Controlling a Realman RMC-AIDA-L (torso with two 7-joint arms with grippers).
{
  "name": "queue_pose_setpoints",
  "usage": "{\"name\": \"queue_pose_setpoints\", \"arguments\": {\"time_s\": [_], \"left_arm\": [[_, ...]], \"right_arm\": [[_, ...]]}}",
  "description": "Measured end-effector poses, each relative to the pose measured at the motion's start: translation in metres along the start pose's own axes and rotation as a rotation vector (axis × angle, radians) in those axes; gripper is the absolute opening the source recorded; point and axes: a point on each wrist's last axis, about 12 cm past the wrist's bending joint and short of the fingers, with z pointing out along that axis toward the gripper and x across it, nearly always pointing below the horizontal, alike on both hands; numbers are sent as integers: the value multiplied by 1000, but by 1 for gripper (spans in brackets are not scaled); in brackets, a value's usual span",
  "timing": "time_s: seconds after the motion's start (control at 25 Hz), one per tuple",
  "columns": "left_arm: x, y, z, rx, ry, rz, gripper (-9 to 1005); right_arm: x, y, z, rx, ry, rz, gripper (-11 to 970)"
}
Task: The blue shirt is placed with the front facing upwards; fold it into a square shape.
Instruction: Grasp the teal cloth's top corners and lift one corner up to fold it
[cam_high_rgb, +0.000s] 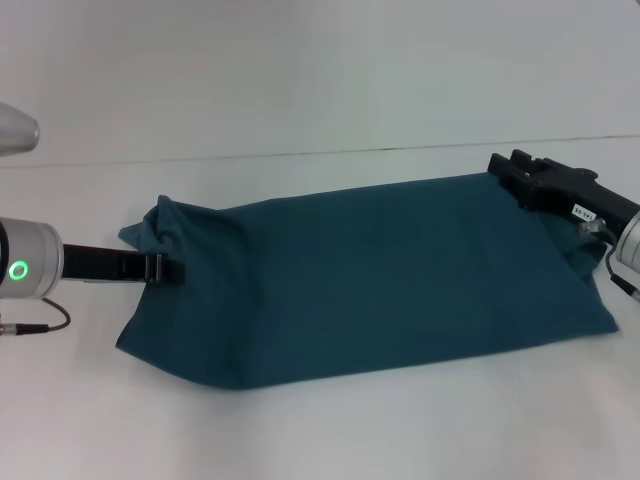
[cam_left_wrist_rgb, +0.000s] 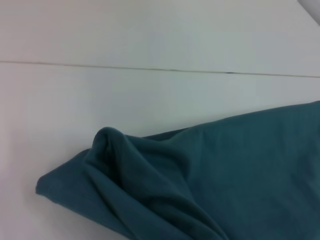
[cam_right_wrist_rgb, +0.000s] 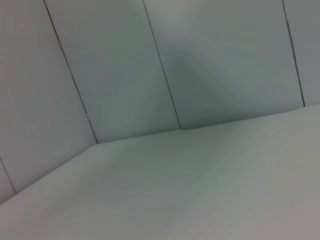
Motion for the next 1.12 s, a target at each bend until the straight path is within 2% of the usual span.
{"name": "queue_pose_setpoints", "arguments": {"time_s": [0.08,0.32,0.72,1.12], "left_arm": [[-1,0,0,0,-1,1,34],[-1,0,-3,-3,-6,4,33],[0,0,-3,-2,-3,1,34],[-3,-3,-9,12,-8,9,34]], "right_arm": [[0,0,0,-1,0,-1,366],[0,0,0,-1,-4,2,161],[0,0,0,0,-4,3,-1],[5,1,-1,1,8,-6,4]]}}
